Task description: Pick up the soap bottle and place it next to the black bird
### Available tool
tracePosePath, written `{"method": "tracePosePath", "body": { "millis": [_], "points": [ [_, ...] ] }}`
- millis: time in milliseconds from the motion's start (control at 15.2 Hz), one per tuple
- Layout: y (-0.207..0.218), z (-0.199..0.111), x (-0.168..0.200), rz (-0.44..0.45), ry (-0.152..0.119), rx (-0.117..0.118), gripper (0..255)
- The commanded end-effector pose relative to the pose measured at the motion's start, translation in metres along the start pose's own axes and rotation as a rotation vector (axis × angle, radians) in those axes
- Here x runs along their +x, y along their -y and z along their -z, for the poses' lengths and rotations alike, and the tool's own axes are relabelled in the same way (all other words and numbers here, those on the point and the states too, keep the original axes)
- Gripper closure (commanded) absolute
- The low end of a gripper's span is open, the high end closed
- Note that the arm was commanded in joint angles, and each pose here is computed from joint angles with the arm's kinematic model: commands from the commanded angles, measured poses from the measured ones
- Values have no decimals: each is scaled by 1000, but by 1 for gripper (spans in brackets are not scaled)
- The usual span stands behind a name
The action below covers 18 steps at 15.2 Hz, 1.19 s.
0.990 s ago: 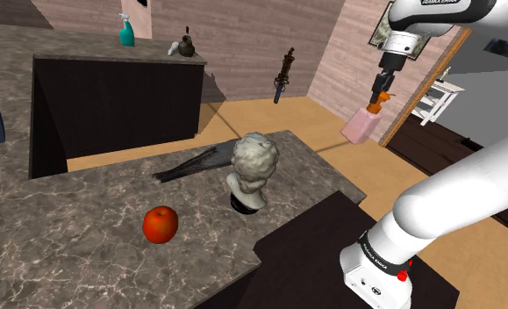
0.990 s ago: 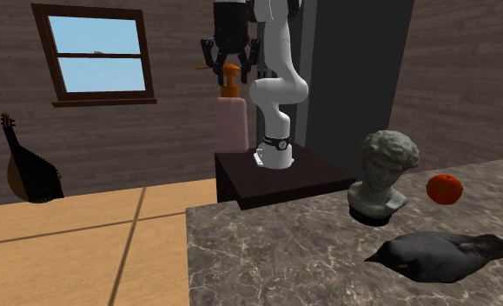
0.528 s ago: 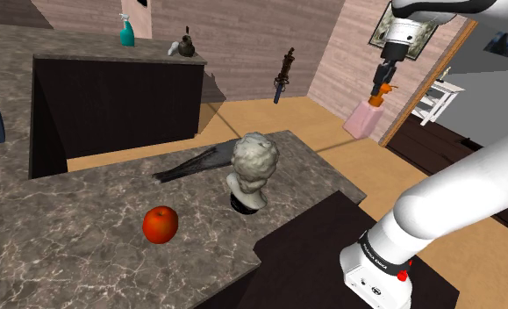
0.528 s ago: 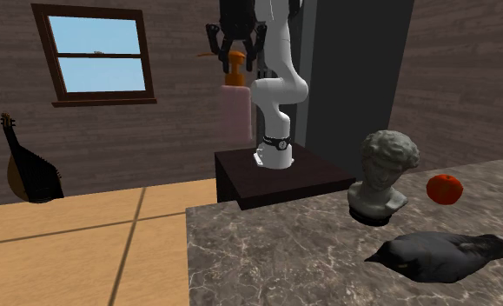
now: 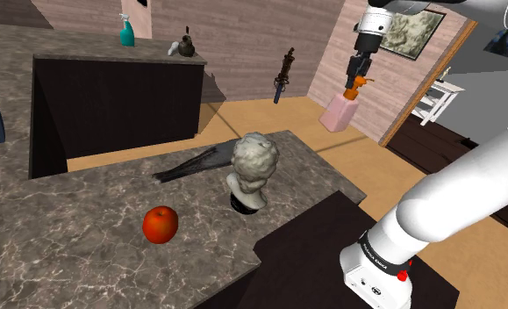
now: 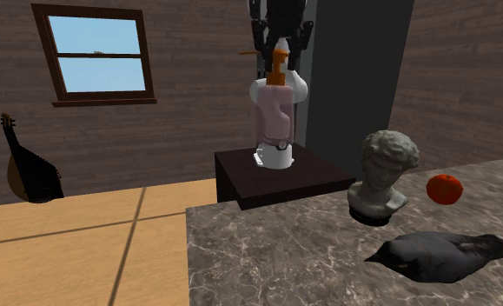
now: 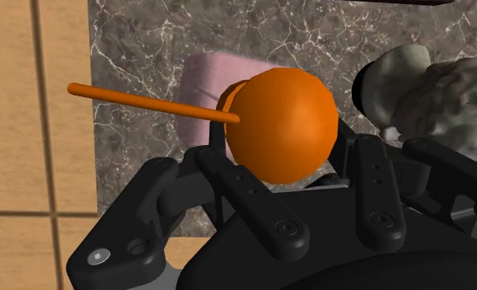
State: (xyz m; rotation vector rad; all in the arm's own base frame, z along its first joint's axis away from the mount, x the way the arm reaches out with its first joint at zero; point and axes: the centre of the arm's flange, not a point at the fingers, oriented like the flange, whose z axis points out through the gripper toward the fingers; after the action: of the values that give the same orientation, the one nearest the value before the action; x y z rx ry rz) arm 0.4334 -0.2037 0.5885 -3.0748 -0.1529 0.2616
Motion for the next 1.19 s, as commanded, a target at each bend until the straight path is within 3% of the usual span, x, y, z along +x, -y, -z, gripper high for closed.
{"method": "tracePosePath", "body": {
  "millis": [0,726,1122],
  "points": [
    [20,0,16,-1,0,0,255],
    [134,10,114,-1,0,0,255],
    [133,-21,119,-1,0,0,255]
  ]
}}
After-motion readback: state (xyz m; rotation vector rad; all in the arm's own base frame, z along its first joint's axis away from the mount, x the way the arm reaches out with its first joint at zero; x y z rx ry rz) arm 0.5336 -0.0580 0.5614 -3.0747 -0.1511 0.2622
